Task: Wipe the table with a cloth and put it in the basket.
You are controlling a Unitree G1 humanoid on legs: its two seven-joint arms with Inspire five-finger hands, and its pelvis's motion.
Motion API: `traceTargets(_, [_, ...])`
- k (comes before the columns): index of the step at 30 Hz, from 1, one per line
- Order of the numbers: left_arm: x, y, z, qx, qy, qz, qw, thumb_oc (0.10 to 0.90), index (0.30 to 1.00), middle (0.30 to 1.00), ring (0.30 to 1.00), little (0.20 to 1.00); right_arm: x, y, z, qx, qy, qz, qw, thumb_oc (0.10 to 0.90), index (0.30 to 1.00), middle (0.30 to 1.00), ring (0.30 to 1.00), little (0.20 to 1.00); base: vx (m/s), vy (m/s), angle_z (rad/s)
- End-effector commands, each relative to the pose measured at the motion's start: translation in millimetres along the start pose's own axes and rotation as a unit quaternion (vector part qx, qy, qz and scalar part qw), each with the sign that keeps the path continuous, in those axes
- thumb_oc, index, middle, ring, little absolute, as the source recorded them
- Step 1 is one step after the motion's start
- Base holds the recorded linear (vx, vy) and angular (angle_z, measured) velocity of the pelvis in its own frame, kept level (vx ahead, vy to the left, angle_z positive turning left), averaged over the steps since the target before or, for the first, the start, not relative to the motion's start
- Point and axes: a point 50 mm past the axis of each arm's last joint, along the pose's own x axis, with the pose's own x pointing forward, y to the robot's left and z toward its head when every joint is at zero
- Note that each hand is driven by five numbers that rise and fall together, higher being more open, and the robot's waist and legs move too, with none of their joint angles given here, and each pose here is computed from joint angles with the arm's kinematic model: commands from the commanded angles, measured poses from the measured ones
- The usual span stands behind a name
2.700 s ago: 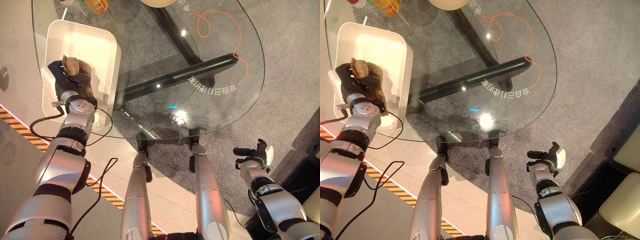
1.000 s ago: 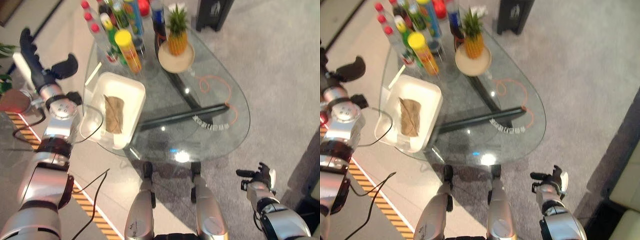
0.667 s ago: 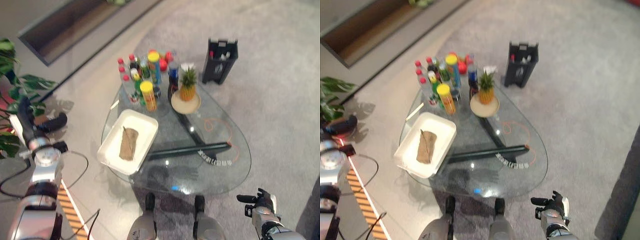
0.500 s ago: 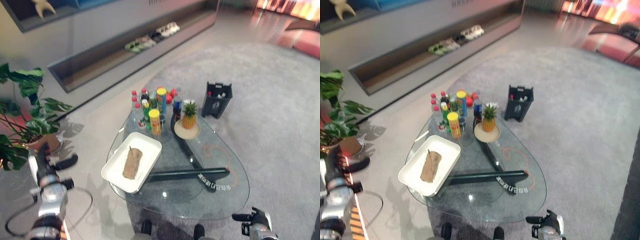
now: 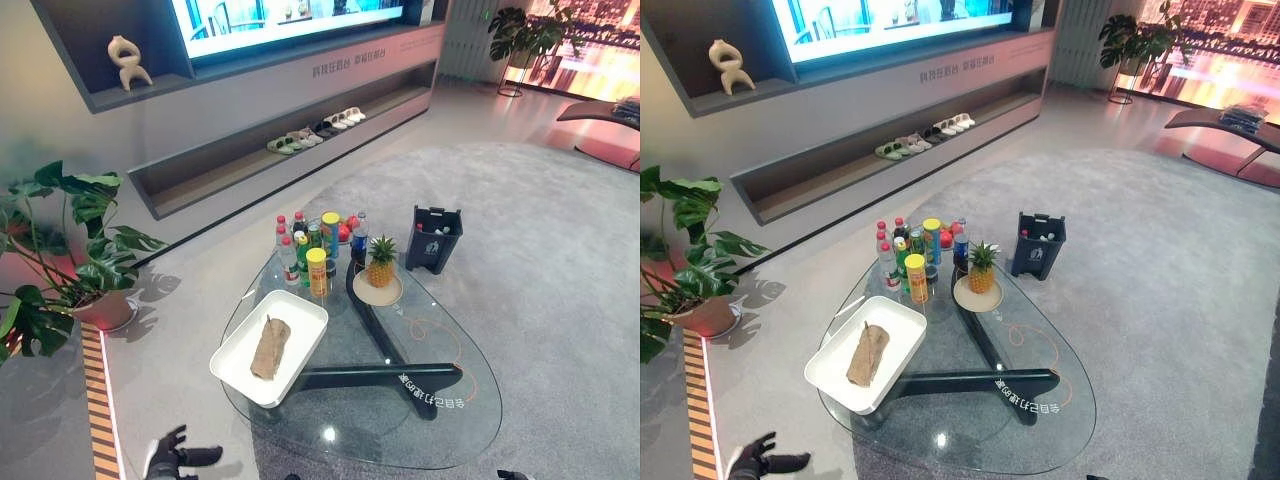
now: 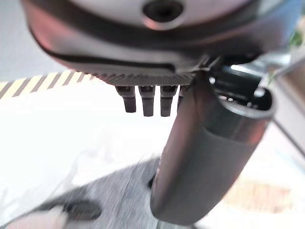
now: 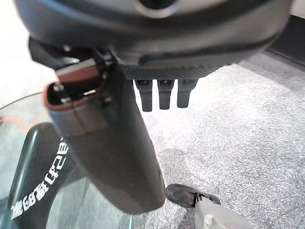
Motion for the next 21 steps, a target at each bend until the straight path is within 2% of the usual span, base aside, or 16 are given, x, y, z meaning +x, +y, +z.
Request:
traceTargets(1, [8,10,33,0.043,-0.029,0.005,0.999,0.8,0.9,0.9,0.9,0.9,1,-4,14,-0.035,0.005,0.005,0.999,0.8,0.9,0.9,0.9,0.9,0.0,0.0,0.0])
traceTargets(2, [8,4,25,0.073,-0.002,-0.015,0.997,0.8,0.9,0.9,0.9,0.9,1,1,10,-0.065,0.015,0.021,0.998,0.8,0.9,0.9,0.9,0.9,0.0,0.0,0.0])
traceTargets(7, [6,-5,13,0.105,0.033,-0.049,0.993,0.8,0.9,0.9,0.9,0.9,0,7,8,-0.08,0.019,0.032,0.996,0.8,0.9,0.9,0.9,0.9,0.0,0.0,0.0])
traceTargets(9, [3,-10,-1,0.144,0.075,-0.071,0.984,0.8,0.9,0.9,0.9,0.9,-1,12,9,-0.11,0.016,0.045,0.993,0.8,0.9,0.9,0.9,0.9,0.0,0.0,0.0])
traceTargets(21, [3,-14,0,0.147,0.08,-0.061,0.984,0.8,0.9,0.9,0.9,0.9,-3,22,10,-0.141,0.01,0.064,0.988,0.8,0.9,0.9,0.9,0.9,0.0,0.0,-0.01])
